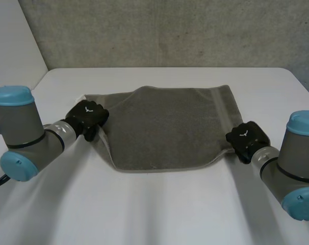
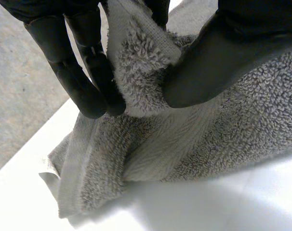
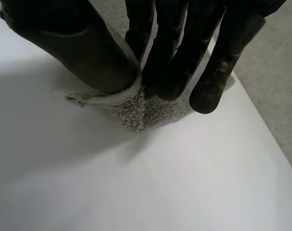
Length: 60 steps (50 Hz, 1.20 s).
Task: Fold the towel.
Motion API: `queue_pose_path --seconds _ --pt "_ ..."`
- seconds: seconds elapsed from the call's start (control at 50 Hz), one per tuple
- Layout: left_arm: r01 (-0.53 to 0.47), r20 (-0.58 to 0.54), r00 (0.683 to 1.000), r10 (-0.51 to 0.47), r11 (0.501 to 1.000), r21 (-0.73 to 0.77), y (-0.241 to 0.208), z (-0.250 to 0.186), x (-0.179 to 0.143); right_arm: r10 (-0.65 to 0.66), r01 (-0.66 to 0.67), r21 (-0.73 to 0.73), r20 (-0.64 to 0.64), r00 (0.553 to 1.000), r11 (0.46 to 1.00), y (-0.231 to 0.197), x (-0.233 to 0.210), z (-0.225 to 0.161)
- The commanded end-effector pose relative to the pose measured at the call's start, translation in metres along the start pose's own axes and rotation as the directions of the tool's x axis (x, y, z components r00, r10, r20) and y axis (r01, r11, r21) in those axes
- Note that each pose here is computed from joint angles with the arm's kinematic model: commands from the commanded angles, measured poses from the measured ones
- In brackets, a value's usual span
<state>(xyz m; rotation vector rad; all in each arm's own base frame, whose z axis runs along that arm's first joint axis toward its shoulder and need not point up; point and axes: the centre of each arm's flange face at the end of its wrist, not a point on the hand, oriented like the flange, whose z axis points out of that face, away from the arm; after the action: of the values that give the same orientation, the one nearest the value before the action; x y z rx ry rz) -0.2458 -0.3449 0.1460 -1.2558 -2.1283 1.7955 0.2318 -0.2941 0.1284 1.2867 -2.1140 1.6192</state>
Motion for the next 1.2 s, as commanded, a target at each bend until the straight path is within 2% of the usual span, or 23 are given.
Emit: queue_pose_path --seconds 0.02,0.14,0.22,0.3,0.34,0.42,0.46,0.5,0.58,0.64,0.68,0.78,0.9,0.94,1.02,1.06,1.08,1.12,1.2 --pt "-0.002 0.022 1.000 0.002 1.000 0.015 -0.016 -0.028 -0.005 0.003 0.004 0.071 -0.086 0.996 0.997 -0.029 0.030 -0.021" --pt "0.013 0.072 0.997 -0.013 1.000 -0.003 -0.013 -0.050 -0.021 -0.004 0.008 0.064 -0.071 0.997 0.998 -0.042 0.039 -0.042" --pt "0.055 0.122 0.991 -0.049 0.997 -0.047 0.002 -0.072 -0.040 -0.058 0.062 -0.068 0.061 0.996 0.996 -0.031 0.038 -0.066" --pt "0.076 0.088 0.994 -0.070 0.995 -0.064 0.010 -0.092 -0.043 -0.115 0.145 -0.160 0.184 0.976 0.976 -0.017 0.039 -0.090" --pt "0.083 0.081 0.994 -0.077 0.994 -0.076 0.012 -0.101 -0.046 -0.131 0.167 -0.176 0.200 0.971 0.970 -0.016 0.042 -0.097" --pt "0.104 0.063 0.993 -0.099 0.990 -0.093 0.012 -0.121 -0.053 -0.158 0.182 -0.171 0.146 0.977 0.968 -0.023 0.061 -0.109" --pt "0.135 0.019 0.991 -0.134 0.988 -0.079 0.004 -0.134 -0.055 -0.188 0.192 -0.111 0.046 0.981 0.975 -0.038 0.082 -0.123" --pt "0.161 -0.007 0.987 -0.162 0.984 -0.071 0.002 -0.138 -0.054 -0.199 0.200 -0.070 0.012 0.980 0.977 -0.047 0.090 -0.129" --pt "0.181 -0.048 0.982 -0.184 0.982 -0.056 -0.001 -0.140 -0.051 -0.205 0.205 -0.009 0.012 0.979 0.979 -0.056 0.093 -0.130" --pt "0.178 -0.051 0.982 -0.181 0.983 -0.053 0.000 -0.136 -0.052 -0.188 0.188 0.009 0.057 0.980 0.982 -0.053 0.089 -0.122" --pt "0.189 -0.092 0.977 -0.194 0.980 -0.067 0.007 -0.124 -0.045 -0.172 0.177 -0.023 0.138 0.975 0.984 -0.042 0.077 -0.101" --pt "0.182 -0.154 0.968 -0.197 0.978 -0.107 0.009 -0.097 -0.027 -0.173 0.190 -0.064 0.209 0.962 0.980 -0.036 0.060 -0.074" --pt "0.180 -0.105 0.975 -0.197 0.972 -0.154 0.016 -0.066 -0.032 -0.191 0.218 -0.110 0.215 0.958 0.970 -0.028 0.052 -0.039" --pt "0.178 -0.067 0.980 -0.189 0.974 -0.143 0.017 -0.044 -0.039 -0.205 0.231 -0.126 0.187 0.961 0.965 -0.022 0.052 -0.014" --pt "0.168 -0.036 0.984 -0.173 0.980 -0.105 0.012 -0.023 -0.044 -0.222 0.237 -0.110 0.131 0.966 0.965 -0.020 0.056 0.009" --pt "0.154 0.025 0.988 -0.153 0.986 -0.057 0.007 -0.005 -0.053 -0.255 0.257 -0.034 0.041 0.966 0.966 -0.029 0.057 0.030" --pt "0.154 0.026 0.988 -0.153 0.986 -0.056 0.007 -0.004 -0.053 -0.256 0.257 -0.034 0.040 0.966 0.966 -0.029 0.057 0.031" --pt "0.128 0.100 0.987 -0.128 0.992 0.005 0.004 0.013 -0.061 -0.283 0.286 0.048 -0.064 0.957 0.957 -0.037 0.057 0.049" --pt "0.092 0.164 0.981 -0.100 0.994 0.058 0.004 0.029 -0.061 -0.294 0.313 0.104 -0.164 0.942 0.944 -0.040 0.060 0.064"
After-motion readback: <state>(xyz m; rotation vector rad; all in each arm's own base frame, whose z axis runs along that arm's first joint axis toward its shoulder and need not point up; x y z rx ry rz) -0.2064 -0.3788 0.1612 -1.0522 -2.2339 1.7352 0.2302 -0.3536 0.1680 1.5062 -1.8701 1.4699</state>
